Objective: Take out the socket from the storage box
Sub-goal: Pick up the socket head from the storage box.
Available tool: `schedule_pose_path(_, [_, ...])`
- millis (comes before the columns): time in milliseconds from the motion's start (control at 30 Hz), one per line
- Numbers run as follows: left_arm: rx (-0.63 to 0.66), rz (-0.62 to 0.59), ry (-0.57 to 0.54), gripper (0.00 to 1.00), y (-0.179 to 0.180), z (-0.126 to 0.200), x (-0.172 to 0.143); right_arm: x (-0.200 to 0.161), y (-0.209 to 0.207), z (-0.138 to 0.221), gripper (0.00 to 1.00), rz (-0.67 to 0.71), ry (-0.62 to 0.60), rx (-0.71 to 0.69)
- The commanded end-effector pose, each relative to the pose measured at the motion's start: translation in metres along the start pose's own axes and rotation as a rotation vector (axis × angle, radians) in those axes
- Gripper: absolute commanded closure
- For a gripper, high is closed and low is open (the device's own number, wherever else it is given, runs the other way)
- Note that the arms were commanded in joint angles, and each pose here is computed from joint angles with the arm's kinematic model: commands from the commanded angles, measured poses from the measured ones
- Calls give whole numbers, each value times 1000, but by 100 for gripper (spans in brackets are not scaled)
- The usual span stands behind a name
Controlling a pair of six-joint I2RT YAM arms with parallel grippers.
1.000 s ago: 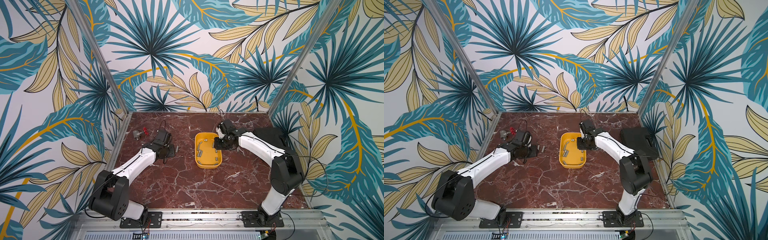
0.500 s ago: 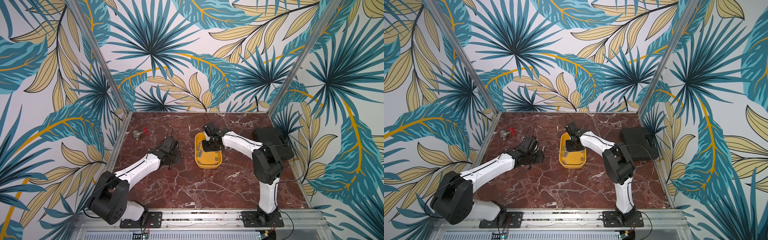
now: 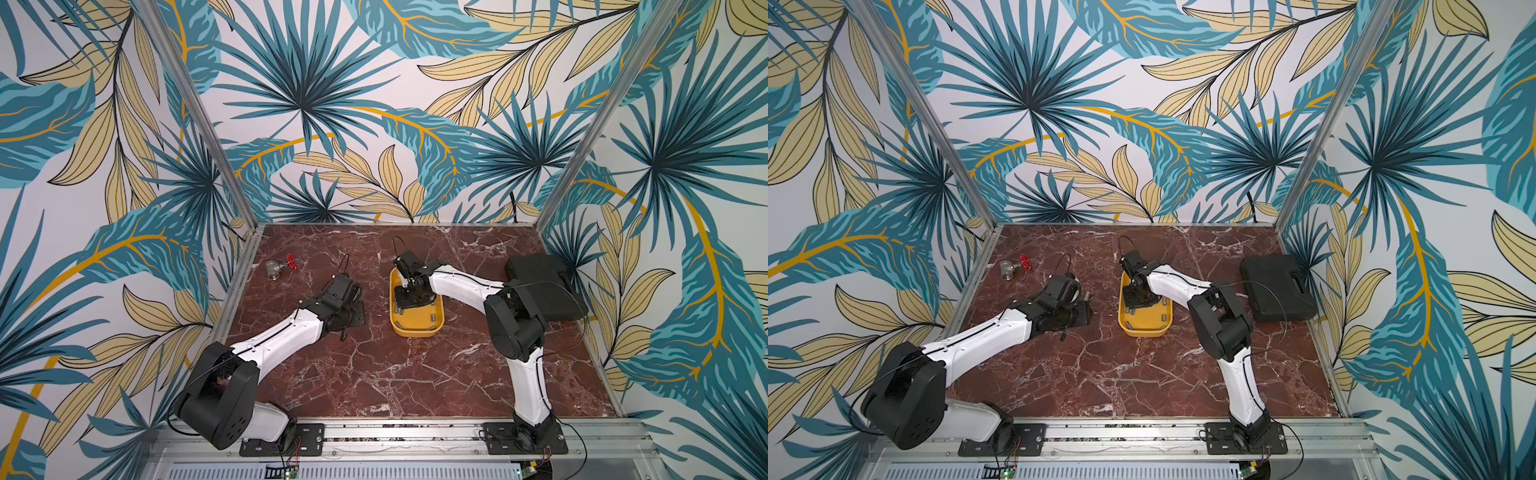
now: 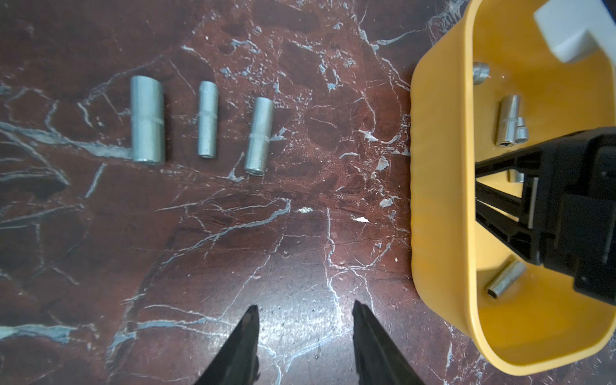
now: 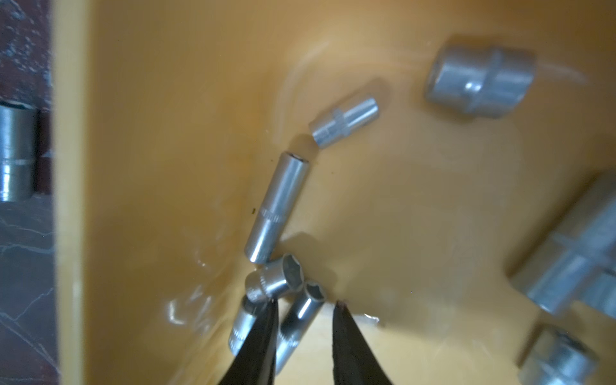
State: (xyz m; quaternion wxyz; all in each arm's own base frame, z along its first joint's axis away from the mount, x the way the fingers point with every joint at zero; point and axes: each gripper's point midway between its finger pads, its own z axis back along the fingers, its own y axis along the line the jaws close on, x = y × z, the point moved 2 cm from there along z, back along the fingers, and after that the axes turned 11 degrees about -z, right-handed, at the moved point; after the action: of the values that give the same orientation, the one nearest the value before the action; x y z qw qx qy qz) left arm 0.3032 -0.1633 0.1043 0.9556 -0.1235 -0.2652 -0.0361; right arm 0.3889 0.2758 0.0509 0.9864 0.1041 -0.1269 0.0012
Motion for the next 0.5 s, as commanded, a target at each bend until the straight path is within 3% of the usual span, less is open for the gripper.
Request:
schedule_pose_path(0, [3, 2, 5, 51, 0, -5, -9, -6, -4, -10, 72, -4, 29, -36])
schedule_pose_path(467, [-4, -10, -3, 51, -4, -5, -6, -22, -35, -16, 80, 48, 50, -179])
